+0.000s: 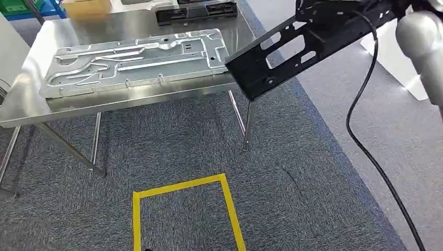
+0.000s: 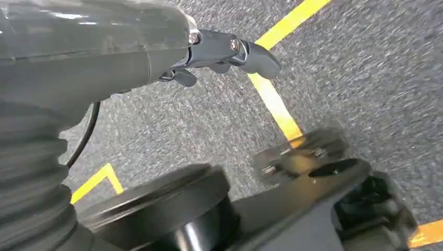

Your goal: Take the parts from the cabinet and place them on the table.

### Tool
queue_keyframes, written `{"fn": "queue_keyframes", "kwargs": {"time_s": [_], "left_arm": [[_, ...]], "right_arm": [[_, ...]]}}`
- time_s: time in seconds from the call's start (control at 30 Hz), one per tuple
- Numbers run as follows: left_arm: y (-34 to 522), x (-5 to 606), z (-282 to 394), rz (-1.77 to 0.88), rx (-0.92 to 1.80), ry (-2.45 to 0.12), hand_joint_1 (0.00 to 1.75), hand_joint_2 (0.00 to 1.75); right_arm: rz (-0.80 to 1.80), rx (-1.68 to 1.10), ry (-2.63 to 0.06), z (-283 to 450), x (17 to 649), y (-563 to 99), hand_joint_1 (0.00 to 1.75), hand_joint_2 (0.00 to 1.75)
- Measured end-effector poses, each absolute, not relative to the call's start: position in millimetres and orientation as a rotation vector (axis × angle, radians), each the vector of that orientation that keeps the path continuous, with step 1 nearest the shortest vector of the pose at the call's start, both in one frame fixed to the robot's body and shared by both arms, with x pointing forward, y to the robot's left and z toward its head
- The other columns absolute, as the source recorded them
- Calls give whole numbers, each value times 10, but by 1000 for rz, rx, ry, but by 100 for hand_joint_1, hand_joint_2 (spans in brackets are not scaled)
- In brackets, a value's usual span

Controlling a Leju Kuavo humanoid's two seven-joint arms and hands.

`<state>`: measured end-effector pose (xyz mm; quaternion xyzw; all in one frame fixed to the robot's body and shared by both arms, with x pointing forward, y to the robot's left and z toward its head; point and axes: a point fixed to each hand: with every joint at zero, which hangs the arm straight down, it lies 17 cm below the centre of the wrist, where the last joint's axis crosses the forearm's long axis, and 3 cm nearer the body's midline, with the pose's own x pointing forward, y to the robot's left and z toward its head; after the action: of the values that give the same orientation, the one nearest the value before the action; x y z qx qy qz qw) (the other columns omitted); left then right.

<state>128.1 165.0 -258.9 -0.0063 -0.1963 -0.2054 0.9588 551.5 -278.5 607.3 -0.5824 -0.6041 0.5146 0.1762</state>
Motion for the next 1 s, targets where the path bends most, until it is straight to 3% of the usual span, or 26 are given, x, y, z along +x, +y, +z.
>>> {"fn": "queue_keyframes", "kwargs": {"time_s": [0.73, 1.0], "left_arm": [[1647, 1262, -2594, -417, -14, -391, 0, 175], [1647, 1248, -2597, -418, -13, -389, 0, 175]], "right_arm": [[1459, -1673, -1678, 6051, 5778, -2767, 175, 175], [1506, -1613, -1643, 5615, 5983, -2707, 175, 175]]}}
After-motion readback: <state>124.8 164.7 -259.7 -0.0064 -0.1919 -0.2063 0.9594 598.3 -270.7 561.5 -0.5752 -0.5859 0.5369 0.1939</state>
